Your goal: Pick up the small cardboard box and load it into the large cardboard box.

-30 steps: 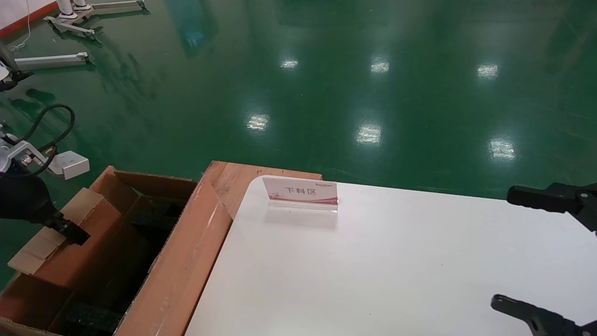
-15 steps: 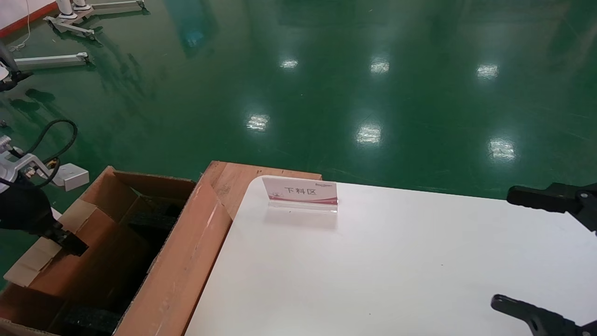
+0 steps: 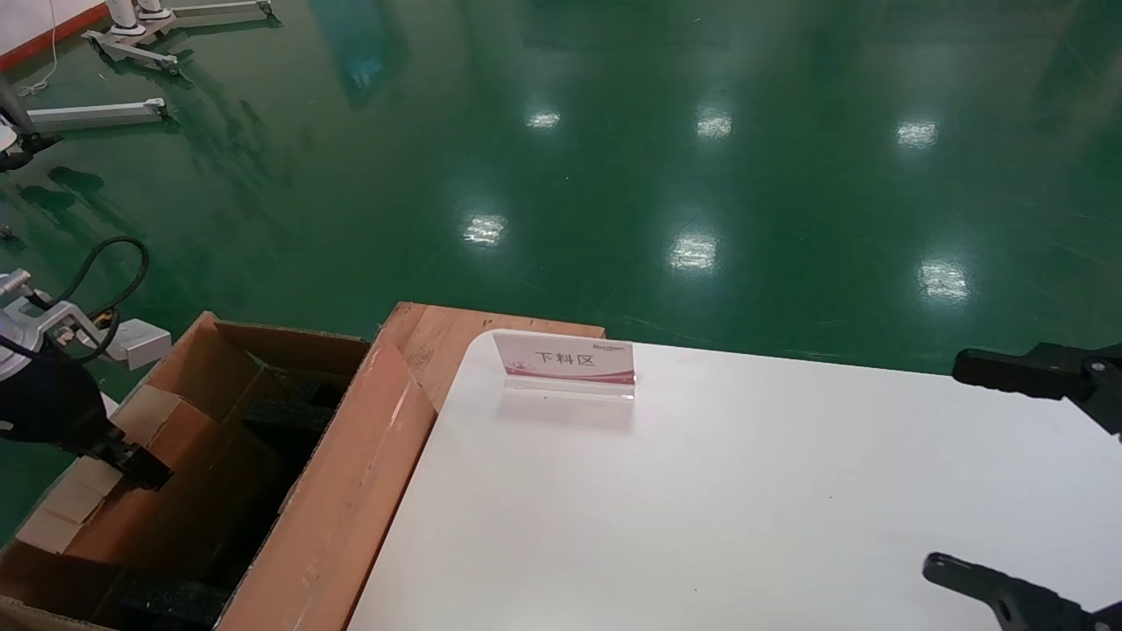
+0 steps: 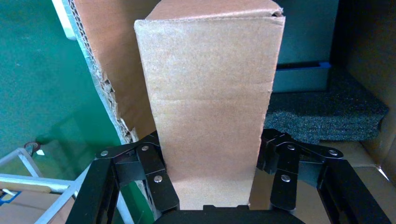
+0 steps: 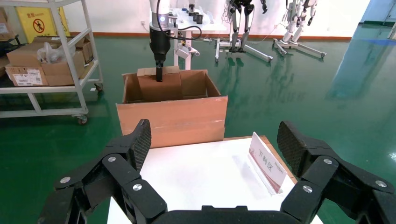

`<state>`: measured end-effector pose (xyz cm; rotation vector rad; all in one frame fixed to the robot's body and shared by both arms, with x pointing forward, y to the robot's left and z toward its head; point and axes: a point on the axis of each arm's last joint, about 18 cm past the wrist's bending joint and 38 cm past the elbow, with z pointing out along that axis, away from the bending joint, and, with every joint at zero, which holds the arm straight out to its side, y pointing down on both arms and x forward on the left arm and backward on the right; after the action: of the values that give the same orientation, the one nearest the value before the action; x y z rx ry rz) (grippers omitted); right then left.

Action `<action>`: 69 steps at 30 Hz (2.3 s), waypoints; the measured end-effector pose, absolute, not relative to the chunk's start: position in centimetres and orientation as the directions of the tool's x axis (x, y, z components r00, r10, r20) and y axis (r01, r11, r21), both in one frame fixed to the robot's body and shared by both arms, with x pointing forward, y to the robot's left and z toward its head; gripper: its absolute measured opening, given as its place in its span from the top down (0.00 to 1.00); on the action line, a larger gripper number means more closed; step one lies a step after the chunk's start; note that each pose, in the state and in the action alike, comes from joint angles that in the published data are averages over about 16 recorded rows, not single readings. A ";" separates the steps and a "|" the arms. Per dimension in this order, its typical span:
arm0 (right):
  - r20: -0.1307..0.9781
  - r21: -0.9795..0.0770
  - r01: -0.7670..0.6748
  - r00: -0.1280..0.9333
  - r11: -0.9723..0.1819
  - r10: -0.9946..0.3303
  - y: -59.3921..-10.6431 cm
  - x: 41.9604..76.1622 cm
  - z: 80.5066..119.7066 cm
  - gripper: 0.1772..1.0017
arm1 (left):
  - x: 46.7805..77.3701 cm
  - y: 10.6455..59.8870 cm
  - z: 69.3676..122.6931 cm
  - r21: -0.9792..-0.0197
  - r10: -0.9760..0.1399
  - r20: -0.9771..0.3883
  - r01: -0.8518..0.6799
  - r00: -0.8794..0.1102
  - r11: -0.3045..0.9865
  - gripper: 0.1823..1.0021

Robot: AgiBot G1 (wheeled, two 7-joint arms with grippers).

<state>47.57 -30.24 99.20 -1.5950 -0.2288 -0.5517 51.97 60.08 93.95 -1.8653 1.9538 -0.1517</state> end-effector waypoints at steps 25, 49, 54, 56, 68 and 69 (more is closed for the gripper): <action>0.477 -0.879 0.464 0.861 -0.111 -0.179 -30.2 47.6 99.2 0.00 | 51.9 60.1 94.1 -0.366 -0.972 -0.235 -0.926 -0.002 0.091 0.55; 0.477 -0.879 0.464 0.861 -0.111 -0.179 -30.3 47.6 99.2 0.00 | 53.4 58.2 98.2 -0.474 -0.952 -0.272 -0.841 -0.144 0.263 0.05; 0.477 -0.879 0.464 0.861 -0.111 -0.179 -30.3 47.6 99.2 0.00 | 53.8 56.3 101.1 -0.560 -0.917 -0.294 -0.729 -0.270 0.395 0.02; 0.477 -0.879 0.464 0.861 -0.111 -0.179 -30.3 47.6 99.2 0.00 | 53.8 55.4 102.1 -0.595 -0.896 -0.307 -0.670 -0.320 0.444 0.01; 0.477 -0.879 0.464 0.860 -0.111 -0.180 -30.3 47.6 99.2 0.00 | 52.7 50.7 106.0 -0.690 -0.755 -0.417 -0.364 -0.506 0.626 0.00; 0.477 -0.879 0.464 0.860 -0.111 -0.180 -30.3 47.6 99.2 0.00 | 52.7 50.3 106.0 -0.691 -0.746 -0.422 -0.350 -0.516 0.633 0.00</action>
<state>47.58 -30.27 99.22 -1.5945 -0.2285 -0.5529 52.68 50.26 106.00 -0.8520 2.1281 -0.7001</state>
